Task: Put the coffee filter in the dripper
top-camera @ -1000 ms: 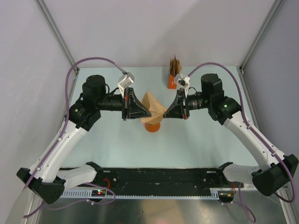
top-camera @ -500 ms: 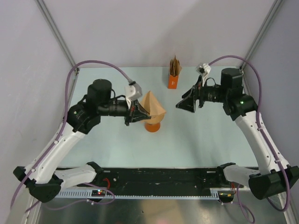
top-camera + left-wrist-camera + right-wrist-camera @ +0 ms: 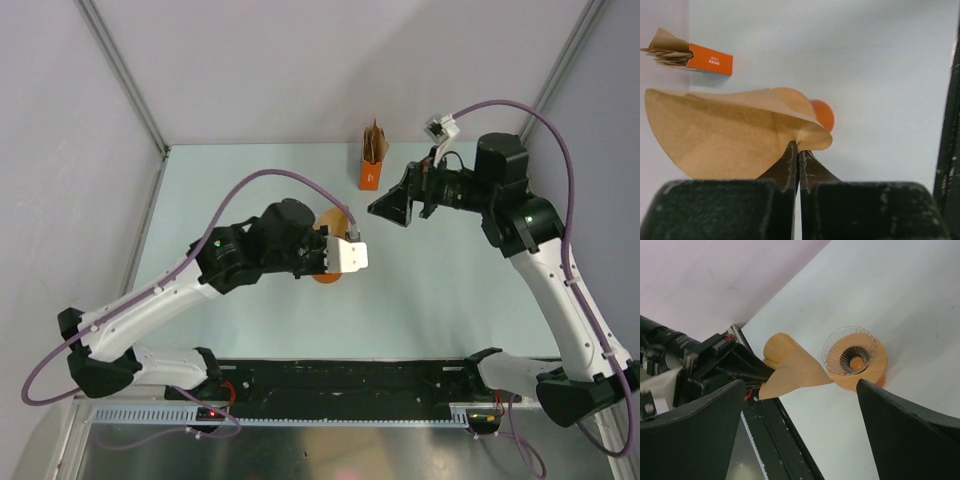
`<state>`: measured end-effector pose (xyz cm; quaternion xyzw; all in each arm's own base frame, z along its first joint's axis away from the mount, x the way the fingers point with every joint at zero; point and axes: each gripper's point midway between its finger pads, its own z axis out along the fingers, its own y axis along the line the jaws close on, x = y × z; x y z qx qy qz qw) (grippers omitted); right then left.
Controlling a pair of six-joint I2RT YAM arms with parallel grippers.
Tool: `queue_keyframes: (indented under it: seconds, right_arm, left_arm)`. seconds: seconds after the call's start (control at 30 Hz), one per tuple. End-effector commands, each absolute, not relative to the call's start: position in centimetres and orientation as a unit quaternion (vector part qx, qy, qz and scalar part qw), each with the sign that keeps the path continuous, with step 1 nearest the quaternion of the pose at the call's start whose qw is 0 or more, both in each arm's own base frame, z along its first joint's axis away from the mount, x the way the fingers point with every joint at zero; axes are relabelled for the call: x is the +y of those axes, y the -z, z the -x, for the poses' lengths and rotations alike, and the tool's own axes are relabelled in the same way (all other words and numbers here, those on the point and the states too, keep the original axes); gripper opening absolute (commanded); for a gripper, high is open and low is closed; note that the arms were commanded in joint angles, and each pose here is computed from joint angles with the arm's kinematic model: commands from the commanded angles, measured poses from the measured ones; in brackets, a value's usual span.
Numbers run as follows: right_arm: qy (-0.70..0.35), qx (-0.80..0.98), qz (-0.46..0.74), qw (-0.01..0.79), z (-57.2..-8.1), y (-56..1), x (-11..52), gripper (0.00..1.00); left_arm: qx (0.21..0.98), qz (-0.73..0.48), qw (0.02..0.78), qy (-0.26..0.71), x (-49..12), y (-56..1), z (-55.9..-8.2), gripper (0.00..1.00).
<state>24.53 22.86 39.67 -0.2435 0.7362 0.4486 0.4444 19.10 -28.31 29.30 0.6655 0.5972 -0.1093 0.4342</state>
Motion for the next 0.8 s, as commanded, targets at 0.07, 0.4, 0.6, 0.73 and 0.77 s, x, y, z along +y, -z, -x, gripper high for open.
queue_keyframes:
  seconds: [0.07,0.4,0.6,0.73,0.77]
  right_arm:
    - [-0.392,0.744,0.267,0.471,-25.4,-39.9,24.0,1.0]
    - [-0.386,0.78,0.257,0.419,-25.7,-35.1,26.2,0.91]
    - [-0.392,0.793,0.256,0.39,-25.5,-32.9,27.5,0.77]
    - [-0.388,0.8,0.245,0.386,-26.1,-32.3,27.9,0.63]
    - [-0.389,0.801,0.242,0.384,-26.2,-32.2,28.0,0.57]
  left_arm:
    - [0.558,-0.701,0.443,0.008,-28.1,-30.3,-20.6,0.0]
    - [0.555,-0.709,0.436,-0.008,-28.6,-30.0,-20.7,0.0]
    - [0.558,-0.706,0.436,-0.012,-28.8,-30.1,-21.0,0.0]
    - [0.562,-0.704,0.434,-0.019,-28.9,-30.0,-21.2,0.0]
    - [0.563,-0.703,0.434,-0.021,-28.9,-29.9,-21.3,0.0]
